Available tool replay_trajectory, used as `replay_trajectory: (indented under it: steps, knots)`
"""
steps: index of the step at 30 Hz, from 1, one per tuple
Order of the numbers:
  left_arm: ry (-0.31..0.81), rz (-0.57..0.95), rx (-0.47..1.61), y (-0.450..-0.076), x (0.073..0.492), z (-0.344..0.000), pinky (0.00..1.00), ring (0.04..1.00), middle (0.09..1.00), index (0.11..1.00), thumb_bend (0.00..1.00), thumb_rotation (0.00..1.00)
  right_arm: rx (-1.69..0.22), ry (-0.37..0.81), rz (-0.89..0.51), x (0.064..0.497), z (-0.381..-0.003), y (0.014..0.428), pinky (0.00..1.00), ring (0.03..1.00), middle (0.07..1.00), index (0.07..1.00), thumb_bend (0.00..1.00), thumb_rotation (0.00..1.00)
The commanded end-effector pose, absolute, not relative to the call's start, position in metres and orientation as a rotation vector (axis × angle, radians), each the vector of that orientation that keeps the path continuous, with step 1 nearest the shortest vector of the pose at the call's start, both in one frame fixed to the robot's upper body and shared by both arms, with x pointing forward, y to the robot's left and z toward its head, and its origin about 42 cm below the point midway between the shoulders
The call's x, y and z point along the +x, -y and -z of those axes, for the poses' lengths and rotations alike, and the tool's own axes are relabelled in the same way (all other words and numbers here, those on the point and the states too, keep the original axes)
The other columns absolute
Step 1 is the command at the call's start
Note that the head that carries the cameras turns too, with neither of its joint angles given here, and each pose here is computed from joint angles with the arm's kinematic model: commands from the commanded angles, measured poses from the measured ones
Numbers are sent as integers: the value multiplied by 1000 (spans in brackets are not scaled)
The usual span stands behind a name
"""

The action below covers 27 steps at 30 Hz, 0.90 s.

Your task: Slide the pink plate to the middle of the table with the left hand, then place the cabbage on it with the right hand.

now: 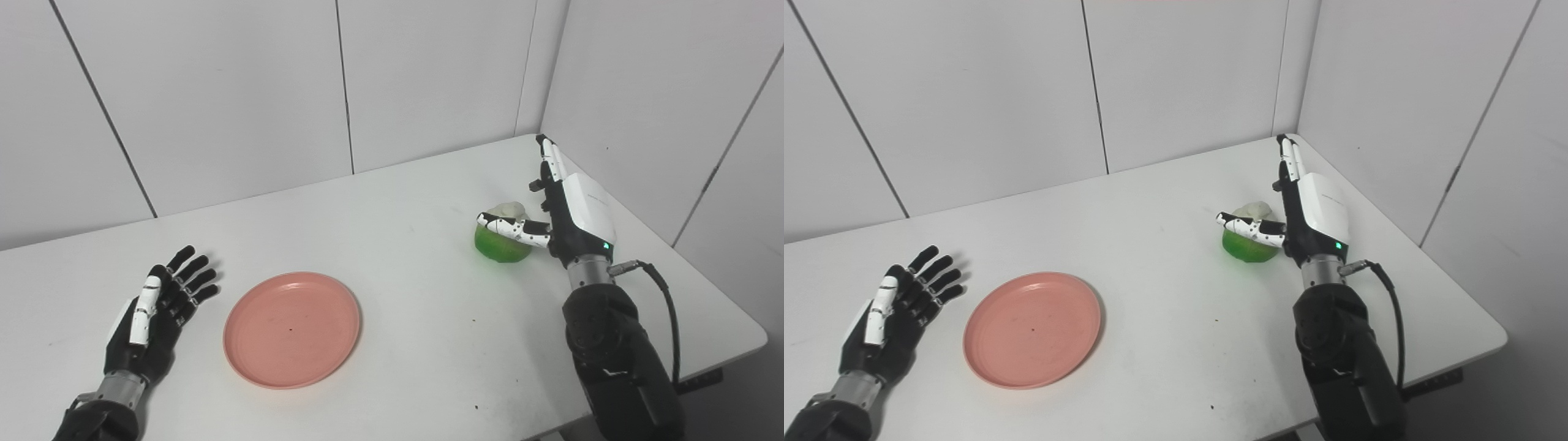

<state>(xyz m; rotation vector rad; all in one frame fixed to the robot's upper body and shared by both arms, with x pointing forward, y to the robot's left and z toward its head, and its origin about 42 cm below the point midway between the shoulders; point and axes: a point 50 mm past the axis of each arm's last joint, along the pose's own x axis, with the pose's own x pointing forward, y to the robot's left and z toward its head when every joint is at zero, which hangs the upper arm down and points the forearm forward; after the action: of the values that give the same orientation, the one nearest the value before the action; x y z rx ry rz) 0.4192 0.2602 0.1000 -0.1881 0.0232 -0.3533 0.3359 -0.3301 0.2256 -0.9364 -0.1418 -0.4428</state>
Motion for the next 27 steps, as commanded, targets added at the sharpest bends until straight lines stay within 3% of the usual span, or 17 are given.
replay_trajectory:
  steps: [1,5,27]
  knots:
    - [-181,308,-217,-275,388,-54,818,851,876,863,488,939,-962,190,474,343,-244,333,729,886,994,1000,1000,555]
    - [-185,305,-220,-278,388,-54,813,847,870,859,493,934,-993,161,462,350,-238,332,750,910,988,1000,1000,598]
    - [-190,299,-221,-287,386,-53,809,846,876,862,494,939,-998,81,462,363,-231,337,786,941,1000,1000,1000,617]
